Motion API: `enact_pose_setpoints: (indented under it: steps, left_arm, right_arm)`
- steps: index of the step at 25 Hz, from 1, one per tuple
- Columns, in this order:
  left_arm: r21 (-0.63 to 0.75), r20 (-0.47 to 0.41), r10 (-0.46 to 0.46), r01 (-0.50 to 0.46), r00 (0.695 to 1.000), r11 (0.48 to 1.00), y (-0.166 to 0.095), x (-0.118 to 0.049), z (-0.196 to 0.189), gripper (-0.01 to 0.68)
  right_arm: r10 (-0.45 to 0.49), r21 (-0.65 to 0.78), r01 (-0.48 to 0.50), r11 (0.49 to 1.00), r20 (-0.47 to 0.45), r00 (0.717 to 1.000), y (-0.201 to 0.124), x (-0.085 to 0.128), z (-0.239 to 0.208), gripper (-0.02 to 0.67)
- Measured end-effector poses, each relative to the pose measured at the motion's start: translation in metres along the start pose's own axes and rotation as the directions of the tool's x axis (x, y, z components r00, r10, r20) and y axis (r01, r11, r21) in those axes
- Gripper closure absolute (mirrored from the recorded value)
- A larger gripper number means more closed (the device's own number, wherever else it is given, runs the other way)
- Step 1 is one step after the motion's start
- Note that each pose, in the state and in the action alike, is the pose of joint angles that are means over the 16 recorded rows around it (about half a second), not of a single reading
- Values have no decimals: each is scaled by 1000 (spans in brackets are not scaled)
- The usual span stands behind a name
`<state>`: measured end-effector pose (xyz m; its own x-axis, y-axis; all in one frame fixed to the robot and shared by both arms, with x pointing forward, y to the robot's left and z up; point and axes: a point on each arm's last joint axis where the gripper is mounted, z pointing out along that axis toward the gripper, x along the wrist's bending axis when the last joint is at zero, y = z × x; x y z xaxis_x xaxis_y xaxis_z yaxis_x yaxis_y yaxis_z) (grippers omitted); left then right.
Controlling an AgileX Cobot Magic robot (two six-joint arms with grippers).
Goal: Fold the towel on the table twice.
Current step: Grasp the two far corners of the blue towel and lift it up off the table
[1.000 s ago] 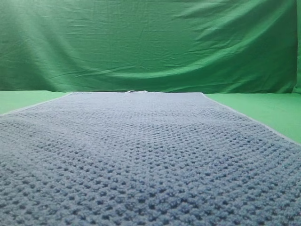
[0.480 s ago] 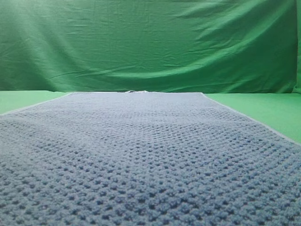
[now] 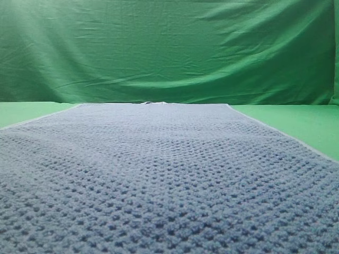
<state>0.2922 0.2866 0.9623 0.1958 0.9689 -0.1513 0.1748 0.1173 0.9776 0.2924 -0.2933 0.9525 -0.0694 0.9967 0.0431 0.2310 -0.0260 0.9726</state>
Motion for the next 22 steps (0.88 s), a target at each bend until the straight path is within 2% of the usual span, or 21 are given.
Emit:
enact_pose_setpoints:
  steps: [5,12,17,22]
  left_arm:
    - [-144,6,-118,118,993,983,13,1,-1,673]
    - [-307,22,-247,242,969,921,33,4,-6,673]
    - [-294,49,-219,224,975,929,54,-3,-11,673]
    - [-146,74,-150,160,986,976,79,-15,-11,673]
  right_arm:
    - [25,-103,-25,994,-2,1000,9,0,0,649]
    - [57,-258,-56,964,-4,998,25,-1,-4,649]
    - [61,-301,-61,952,-11,998,42,0,-10,649]
    - [43,-237,-47,970,-19,999,63,3,-15,649]
